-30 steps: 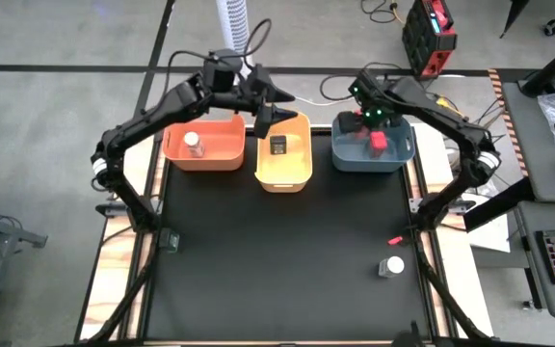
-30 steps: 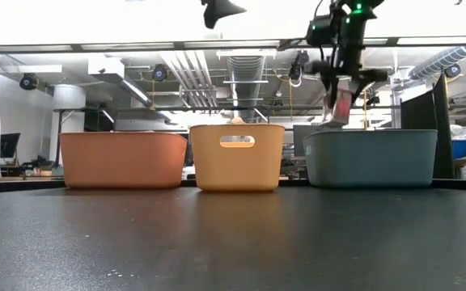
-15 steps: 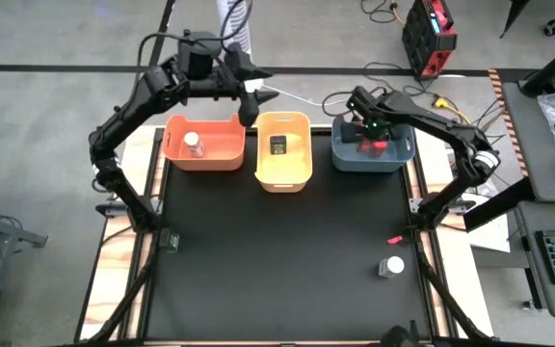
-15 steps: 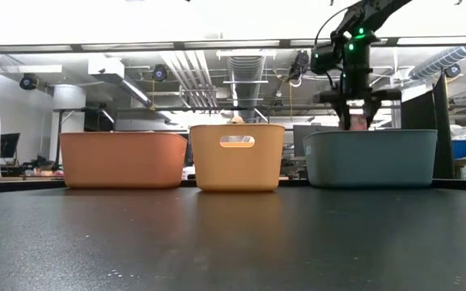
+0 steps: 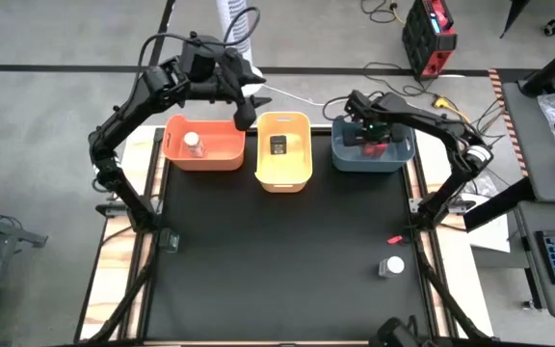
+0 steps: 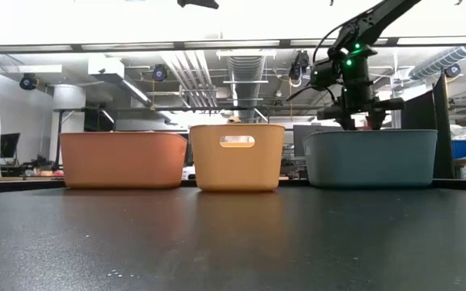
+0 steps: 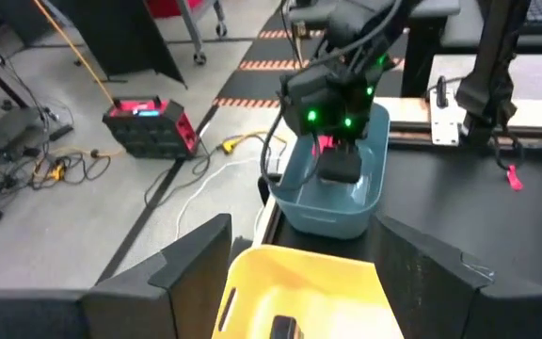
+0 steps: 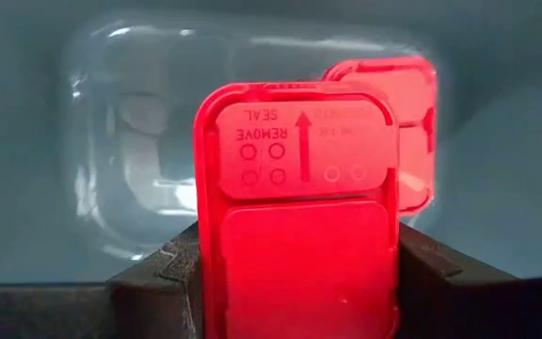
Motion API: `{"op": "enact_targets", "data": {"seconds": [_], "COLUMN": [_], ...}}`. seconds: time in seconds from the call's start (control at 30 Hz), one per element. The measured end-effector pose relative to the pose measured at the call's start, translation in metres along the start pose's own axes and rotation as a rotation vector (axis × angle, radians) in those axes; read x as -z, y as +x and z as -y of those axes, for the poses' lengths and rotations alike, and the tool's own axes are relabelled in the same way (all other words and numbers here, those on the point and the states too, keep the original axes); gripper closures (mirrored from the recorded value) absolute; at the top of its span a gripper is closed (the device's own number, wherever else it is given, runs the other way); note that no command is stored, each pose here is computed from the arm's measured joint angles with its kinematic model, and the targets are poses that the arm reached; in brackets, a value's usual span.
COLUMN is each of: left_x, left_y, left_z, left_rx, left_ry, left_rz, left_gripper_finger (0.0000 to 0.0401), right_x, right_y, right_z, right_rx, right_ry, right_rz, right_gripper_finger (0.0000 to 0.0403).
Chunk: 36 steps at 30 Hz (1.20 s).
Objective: Sort spices by type
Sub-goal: Put the red spice can into the blue bin
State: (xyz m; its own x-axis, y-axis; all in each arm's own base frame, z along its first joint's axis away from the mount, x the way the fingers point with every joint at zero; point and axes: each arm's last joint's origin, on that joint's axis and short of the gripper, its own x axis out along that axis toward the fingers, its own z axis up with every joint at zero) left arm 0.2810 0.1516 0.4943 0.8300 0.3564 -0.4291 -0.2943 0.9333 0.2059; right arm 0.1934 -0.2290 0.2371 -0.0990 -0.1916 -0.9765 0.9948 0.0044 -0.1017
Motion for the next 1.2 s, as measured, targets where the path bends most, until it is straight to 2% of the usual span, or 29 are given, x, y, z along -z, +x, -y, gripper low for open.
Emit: {"op": "enact_targets", "data": {"seconds": [0.37, 0.63, 1.2], "left_x": [0.002, 0.002, 0.001], "left_y": [0.0, 0.0, 0.0], "left_z": [-0.002, -0.002, -0.002], "left_rx": [-0.003, -0.006, -0.008], "left_ry": [-0.004, -0.004, -0.004], "left_rz": [-0.013, -0.009, -0.004], "left_gripper_finger": [0.0166, 0.0166, 0.0166], "right_x": [-0.008, -0.009, -0.013], "right_y": [0.002, 0.004, 0.039], "right_z": [0.008, -0.001, -0.025], "right_rx": [0.033, -0.064, -0.038], "right_ry": [0.015, 0.019, -0.028], "right_rz": [0.029, 0.045, 0.013], "right_gripper_finger": [0.0207, 0.0207, 0.0201]}}
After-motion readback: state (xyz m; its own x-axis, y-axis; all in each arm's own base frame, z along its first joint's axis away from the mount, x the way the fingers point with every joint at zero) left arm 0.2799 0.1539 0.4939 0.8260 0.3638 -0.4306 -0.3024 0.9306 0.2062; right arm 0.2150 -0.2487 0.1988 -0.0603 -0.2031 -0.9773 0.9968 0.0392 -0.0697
